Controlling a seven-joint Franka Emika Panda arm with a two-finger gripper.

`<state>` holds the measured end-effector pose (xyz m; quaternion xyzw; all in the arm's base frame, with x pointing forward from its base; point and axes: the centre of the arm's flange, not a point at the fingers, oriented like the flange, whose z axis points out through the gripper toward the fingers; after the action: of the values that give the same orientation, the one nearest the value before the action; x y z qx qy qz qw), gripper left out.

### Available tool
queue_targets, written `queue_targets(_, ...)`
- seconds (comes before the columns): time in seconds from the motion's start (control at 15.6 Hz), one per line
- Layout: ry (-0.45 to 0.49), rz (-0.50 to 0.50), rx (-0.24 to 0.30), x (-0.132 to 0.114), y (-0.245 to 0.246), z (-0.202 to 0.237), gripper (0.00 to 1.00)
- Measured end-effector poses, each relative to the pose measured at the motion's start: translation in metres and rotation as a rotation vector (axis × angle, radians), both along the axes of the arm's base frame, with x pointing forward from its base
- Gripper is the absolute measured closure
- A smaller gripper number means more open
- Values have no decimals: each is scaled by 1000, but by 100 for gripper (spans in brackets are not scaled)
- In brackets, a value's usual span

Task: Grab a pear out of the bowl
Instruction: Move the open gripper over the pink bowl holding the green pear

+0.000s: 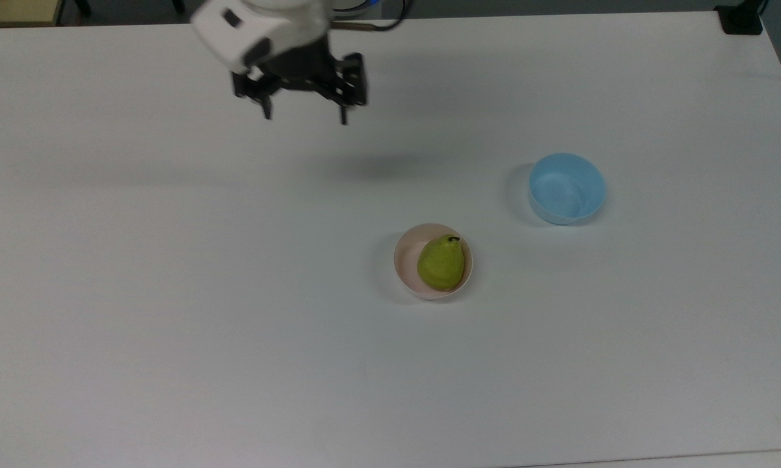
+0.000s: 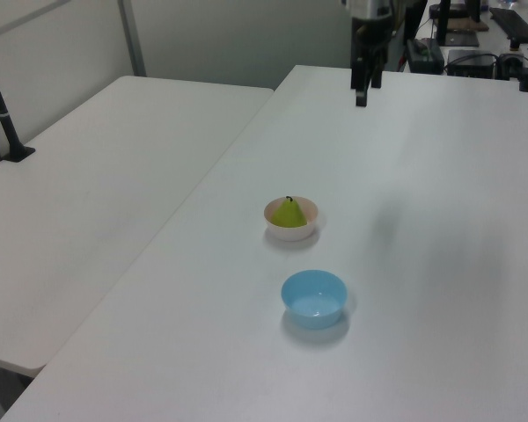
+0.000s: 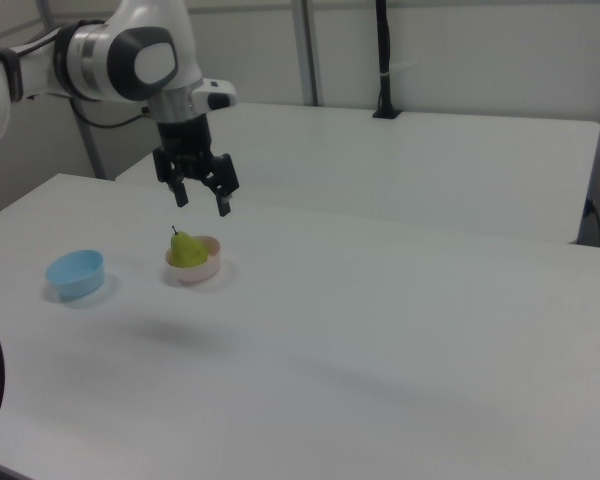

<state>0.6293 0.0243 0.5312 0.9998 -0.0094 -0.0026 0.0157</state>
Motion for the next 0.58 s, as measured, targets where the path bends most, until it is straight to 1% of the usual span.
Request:
queue_targets(0.19,-57,62,17,19,49,-20,0)
queue_targets(0.32,-94,101,19,31,85,-43,0)
queue_targets(0.58,-122,157,11,48,133,-86,0)
